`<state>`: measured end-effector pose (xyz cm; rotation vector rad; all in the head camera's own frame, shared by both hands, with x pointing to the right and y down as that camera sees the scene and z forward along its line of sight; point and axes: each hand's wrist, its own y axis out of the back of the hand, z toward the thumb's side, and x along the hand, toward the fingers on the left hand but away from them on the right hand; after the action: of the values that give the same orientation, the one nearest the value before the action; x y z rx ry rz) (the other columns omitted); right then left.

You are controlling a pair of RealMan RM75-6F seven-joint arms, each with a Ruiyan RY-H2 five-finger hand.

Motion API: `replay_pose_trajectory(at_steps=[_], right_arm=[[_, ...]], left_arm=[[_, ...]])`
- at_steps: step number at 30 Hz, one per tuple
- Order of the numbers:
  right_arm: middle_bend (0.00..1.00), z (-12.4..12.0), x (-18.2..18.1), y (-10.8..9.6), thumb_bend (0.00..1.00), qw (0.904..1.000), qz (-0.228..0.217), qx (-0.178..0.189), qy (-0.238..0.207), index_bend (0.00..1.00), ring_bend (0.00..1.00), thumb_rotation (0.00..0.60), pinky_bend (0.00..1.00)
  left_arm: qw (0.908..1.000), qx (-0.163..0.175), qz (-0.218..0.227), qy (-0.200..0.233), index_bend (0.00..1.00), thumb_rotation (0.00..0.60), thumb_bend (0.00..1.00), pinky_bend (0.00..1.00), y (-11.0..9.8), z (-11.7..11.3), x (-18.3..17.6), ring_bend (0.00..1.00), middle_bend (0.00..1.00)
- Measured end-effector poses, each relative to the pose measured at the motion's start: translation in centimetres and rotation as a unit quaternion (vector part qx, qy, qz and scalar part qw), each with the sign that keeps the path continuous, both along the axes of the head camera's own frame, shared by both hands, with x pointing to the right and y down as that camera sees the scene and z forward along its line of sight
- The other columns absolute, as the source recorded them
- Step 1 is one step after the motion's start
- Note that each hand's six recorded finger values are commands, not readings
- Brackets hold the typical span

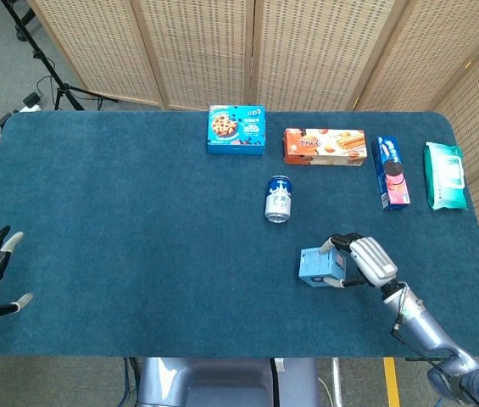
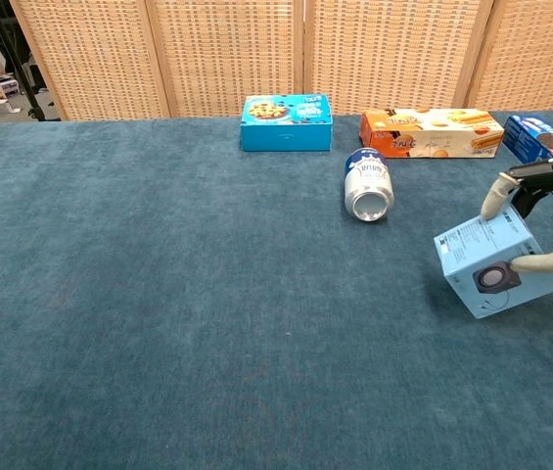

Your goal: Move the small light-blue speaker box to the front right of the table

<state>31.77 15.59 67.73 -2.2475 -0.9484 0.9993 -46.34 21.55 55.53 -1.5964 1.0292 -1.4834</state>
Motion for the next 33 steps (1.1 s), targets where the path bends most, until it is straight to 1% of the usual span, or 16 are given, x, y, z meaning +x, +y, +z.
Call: replay_pose_trajectory(at_steps=[1, 2, 3, 5, 6, 8, 13, 16, 18, 19, 20, 21, 24, 26, 29, 33], right_arm=[[0.25, 0.0, 0.1, 0.1, 0.48, 1.0000, -0.003, -0.001, -0.001, 0.26, 0.18, 0.600, 0.29], [0.14, 0.0, 0.3, 0.3, 0.45, 1.0000, -0.009, -0.002, -0.001, 0.19, 0.09, 0.600, 0.23], [0.06, -0.1, 0.5, 0.6, 0.43, 0.9999, -0.016, -0.004, 0.000, 0.13, 0.03, 0.600, 0.17], [0.00, -0.1, 0.8, 1.0, 0.40, 0.9996, -0.023, -0.013, -0.002, 0.06, 0.00, 0.600, 0.10], [0.00, -0.1, 1.0, 1.3, 0.39, 0.9995, -0.027, -0.020, -0.003, 0.04, 0.00, 0.600, 0.09], [0.00, -0.7, 1.9, 1.6, 0.39, 0.9990, -0.034, -0.028, -0.007, 0.04, 0.00, 0.600, 0.08], [0.00, -2.5, 3.5, 1.7, 0.38, 0.9989, -0.046, -0.009, -0.001, 0.02, 0.00, 0.600, 0.07], [0.00, -3.4, 4.2, 1.6, 0.27, 0.9980, -0.060, 0.011, 0.018, 0.00, 0.00, 0.600, 0.06], [0.00, -4.1, 4.5, 1.5, 0.12, 0.9962, -0.074, 0.027, 0.038, 0.00, 0.00, 0.600, 0.06], [0.00, -4.3, 4.5, 1.4, 0.08, 0.9950, -0.081, 0.035, 0.048, 0.00, 0.00, 0.600, 0.06], [0.00, -4.6, 4.6, 1.3, 0.02, 0.9929, -0.090, 0.044, 0.064, 0.00, 0.00, 0.600, 0.06], [0.00, -4.8, 4.6, 1.2, 0.00, 0.9909, -0.098, 0.051, 0.077, 0.00, 0.00, 0.600, 0.06], [0.00, -5.2, 4.2, 1.1, 0.00, 0.9822, -0.124, 0.064, 0.126, 0.00, 0.00, 0.600, 0.06], [0.00, -5.2, 3.5, 1.2, 0.00, 0.9755, -0.141, 0.063, 0.157, 0.00, 0.00, 0.600, 0.06], [0.00, -5.2, 2.1, 1.4, 0.00, 0.9667, -0.160, 0.056, 0.192, 0.00, 0.00, 0.600, 0.06], [0.00, -4.9, 0.8, 1.0, 0.00, 0.9540, -0.181, 0.050, 0.234, 0.00, 0.00, 0.600, 0.06]], left_arm=[[1.0000, 0.000, 0.000, 0.000, 0.00, 0.600, 0.00, 0.00, 0.0, 0.0, 0.0, 0.00, 0.00], [1.0000, 0.000, 0.000, 0.000, 0.00, 0.600, 0.00, 0.00, 0.0, 0.0, 0.0, 0.00, 0.00], [1.0000, 0.000, 0.000, 0.000, 0.00, 0.600, 0.00, 0.00, 0.0, 0.0, 0.0, 0.00, 0.00], [1.0000, 0.001, 0.001, 0.001, 0.00, 0.600, 0.00, 0.00, 0.0, -0.1, 0.1, 0.00, 0.00], [1.0000, 0.002, 0.001, 0.002, 0.00, 0.600, 0.00, 0.00, 0.0, -0.1, 0.1, 0.00, 0.00], [1.0000, 0.005, 0.001, 0.003, 0.00, 0.600, 0.00, 0.00, 0.0, -0.3, 0.1, 0.00, 0.00], [1.0000, 0.006, 0.003, 0.005, 0.00, 0.600, 0.00, 0.00, 0.2, -0.5, 0.3, 0.00, 0.00], [0.9999, 0.007, 0.006, 0.007, 0.00, 0.600, 0.00, 0.00, 0.2, -0.5, 0.4, 0.00, 0.00], [0.9999, 0.008, 0.007, 0.007, 0.00, 0.600, 0.00, 0.00, 0.3, -0.6, 0.4, 0.00, 0.00], [0.9999, 0.008, 0.008, 0.007, 0.00, 0.600, 0.00, 0.00, 0.3, -0.6, 0.5, 0.00, 0.00], [0.9999, 0.008, 0.008, 0.007, 0.00, 0.600, 0.00, 0.00, 0.3, -0.6, 0.5, 0.00, 0.00], [0.9999, 0.008, 0.009, 0.007, 0.00, 0.600, 0.00, 0.00, 0.3, -0.6, 0.5, 0.00, 0.00], [0.9999, 0.008, 0.009, 0.007, 0.00, 0.600, 0.00, 0.00, 0.3, -0.6, 0.5, 0.00, 0.00], [0.9999, 0.008, 0.009, 0.007, 0.00, 0.600, 0.00, 0.00, 0.3, -0.6, 0.5, 0.00, 0.00], [0.9999, 0.006, 0.008, 0.007, 0.00, 0.600, 0.00, 0.00, 0.3, -0.5, 0.4, 0.00, 0.00], [0.9999, 0.005, 0.006, 0.007, 0.00, 0.600, 0.00, 0.00, 0.3, -0.5, 0.3, 0.00, 0.00]])
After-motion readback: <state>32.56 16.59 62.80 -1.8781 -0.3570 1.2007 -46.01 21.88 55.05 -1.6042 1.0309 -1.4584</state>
